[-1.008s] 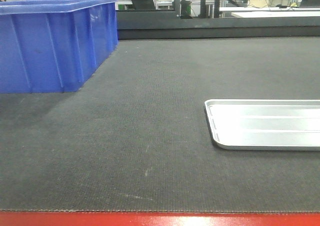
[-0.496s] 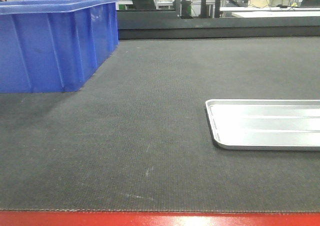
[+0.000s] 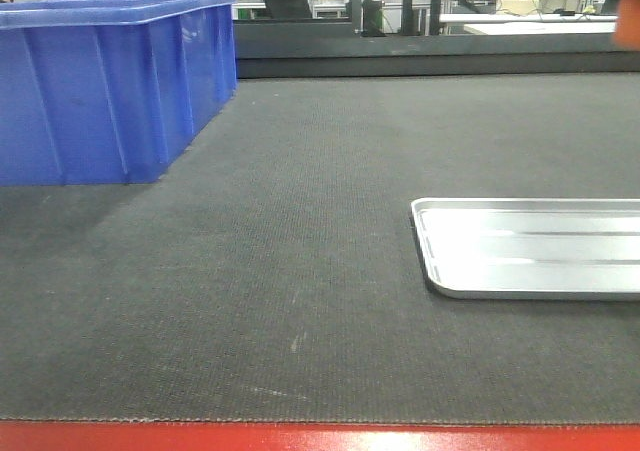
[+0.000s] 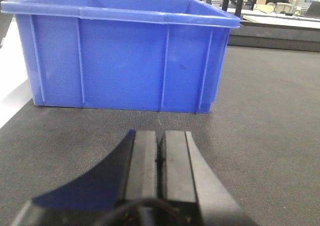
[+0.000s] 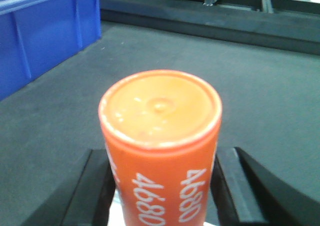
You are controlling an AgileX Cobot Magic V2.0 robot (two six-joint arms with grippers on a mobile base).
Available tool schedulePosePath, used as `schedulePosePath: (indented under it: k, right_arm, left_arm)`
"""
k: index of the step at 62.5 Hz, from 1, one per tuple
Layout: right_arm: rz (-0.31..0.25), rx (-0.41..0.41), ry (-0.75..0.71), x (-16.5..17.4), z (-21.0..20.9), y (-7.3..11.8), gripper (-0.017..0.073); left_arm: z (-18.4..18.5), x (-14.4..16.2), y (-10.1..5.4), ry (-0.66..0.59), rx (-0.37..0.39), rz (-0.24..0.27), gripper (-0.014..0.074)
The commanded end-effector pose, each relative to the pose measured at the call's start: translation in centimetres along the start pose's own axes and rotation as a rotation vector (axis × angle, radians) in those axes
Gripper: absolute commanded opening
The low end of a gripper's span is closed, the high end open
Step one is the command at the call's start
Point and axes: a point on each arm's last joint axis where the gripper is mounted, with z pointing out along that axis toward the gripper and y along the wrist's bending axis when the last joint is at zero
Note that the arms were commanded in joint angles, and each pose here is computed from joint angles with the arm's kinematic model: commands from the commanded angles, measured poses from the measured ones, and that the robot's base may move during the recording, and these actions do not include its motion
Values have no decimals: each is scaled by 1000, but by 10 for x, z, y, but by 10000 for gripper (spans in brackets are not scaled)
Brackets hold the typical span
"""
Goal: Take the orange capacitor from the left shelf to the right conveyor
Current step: 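Lower the held cylinder with the right gripper onto the metal tray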
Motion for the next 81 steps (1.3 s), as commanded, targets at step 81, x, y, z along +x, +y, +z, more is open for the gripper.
schedulePosePath:
  k: [81]
  right_arm:
    - [-28,-44,21,110,48,-8,300]
  left_arm:
    - [-2,-11,-1,-110,12,0,-105]
